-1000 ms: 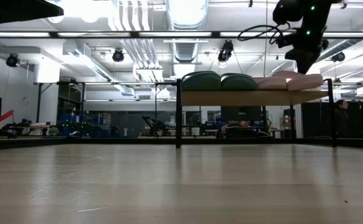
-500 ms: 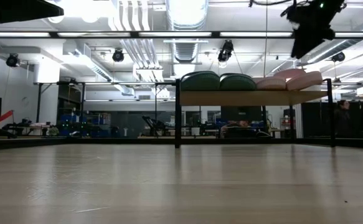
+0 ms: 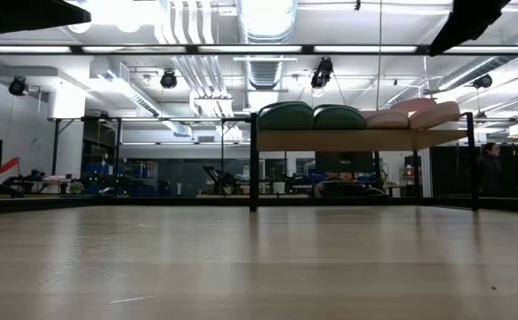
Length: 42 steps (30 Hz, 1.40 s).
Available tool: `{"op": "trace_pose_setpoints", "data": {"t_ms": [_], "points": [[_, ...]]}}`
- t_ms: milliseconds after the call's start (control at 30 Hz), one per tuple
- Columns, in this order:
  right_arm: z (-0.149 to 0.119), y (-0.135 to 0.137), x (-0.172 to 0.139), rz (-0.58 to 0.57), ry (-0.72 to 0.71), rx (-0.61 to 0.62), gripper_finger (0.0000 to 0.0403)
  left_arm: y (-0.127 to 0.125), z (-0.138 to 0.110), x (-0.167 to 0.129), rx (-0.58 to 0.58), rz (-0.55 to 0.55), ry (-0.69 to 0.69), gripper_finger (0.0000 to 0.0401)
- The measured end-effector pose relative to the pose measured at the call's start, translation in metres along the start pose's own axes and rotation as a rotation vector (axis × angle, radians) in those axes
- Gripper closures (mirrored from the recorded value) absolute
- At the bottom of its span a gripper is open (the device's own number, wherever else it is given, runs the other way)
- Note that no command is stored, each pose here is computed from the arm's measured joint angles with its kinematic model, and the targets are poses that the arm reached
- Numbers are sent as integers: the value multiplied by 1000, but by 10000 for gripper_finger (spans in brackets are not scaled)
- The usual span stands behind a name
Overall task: Pick and place slides into the shelf
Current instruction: Adjust the right pink slipper
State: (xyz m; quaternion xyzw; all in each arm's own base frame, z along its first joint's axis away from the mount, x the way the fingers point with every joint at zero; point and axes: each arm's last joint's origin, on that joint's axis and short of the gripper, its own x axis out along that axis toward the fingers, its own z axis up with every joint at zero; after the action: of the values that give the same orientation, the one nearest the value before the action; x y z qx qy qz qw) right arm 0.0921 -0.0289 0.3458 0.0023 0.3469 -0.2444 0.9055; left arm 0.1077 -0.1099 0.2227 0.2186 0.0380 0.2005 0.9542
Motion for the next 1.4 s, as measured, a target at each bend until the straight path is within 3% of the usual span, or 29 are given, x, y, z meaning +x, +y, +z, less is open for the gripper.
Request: {"op": "trace_pose_setpoints", "data": {"t_ms": [333, 433, 567, 833, 1133, 1400], "points": [[7, 45, 19, -121, 14, -350, 266, 0, 0, 0, 0, 0, 0, 170], [8, 59, 28, -168, 80, -479, 266, 0, 0, 0, 0, 0, 0, 170], [10, 67, 38, -251, 249, -563, 266, 0, 0, 0, -1, 0, 0, 170], [0, 83, 61, -260, 511, -567, 266, 0, 0, 0, 0, 0, 0, 170], [-4, 93, 80, -358, 552, -663, 266, 0, 0, 0, -1, 0, 0, 170], [-21, 92, 89, -379, 602, -707, 266, 0, 0, 0, 0, 0, 0, 170]]}}
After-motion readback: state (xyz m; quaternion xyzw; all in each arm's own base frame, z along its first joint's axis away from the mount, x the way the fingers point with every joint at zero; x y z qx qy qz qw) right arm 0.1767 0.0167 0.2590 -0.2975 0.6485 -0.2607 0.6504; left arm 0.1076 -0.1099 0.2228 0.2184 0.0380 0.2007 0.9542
